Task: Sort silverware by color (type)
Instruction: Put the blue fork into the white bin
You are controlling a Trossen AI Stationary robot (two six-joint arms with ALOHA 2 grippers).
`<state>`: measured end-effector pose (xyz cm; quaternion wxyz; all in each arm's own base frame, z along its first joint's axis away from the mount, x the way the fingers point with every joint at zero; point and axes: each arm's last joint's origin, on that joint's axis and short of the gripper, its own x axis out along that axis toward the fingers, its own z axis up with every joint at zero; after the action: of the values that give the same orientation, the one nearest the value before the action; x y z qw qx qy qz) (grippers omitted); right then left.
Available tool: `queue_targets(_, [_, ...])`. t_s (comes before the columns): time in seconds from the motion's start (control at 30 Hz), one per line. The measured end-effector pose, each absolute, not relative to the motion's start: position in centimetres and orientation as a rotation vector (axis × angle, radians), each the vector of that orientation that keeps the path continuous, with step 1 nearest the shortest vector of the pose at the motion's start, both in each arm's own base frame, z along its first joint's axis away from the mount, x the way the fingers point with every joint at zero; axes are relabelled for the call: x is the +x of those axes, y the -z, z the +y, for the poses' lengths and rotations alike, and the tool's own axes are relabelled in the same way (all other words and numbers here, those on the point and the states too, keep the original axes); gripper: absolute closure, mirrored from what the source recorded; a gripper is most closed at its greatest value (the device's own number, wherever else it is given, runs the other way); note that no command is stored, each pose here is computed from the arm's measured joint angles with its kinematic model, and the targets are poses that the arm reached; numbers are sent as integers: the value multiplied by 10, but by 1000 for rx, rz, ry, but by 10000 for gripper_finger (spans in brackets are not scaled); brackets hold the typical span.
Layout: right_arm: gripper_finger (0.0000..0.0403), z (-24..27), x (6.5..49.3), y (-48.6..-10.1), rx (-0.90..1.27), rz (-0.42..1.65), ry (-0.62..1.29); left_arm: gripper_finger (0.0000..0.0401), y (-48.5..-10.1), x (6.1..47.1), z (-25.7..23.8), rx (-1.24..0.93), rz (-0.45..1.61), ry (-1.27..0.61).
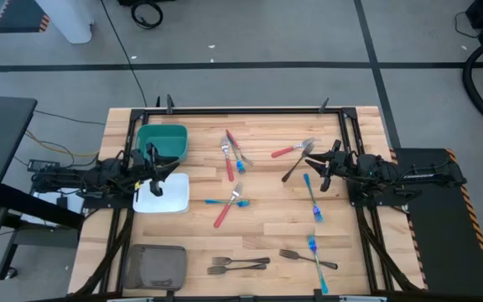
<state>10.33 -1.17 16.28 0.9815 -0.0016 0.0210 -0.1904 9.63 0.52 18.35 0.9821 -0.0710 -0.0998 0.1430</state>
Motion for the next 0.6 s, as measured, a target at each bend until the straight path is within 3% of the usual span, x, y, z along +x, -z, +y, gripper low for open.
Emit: queue_targets(0.6, [307,-12,103,-163,-3,42,383,296,-184,96,5,-148,-202,-287])
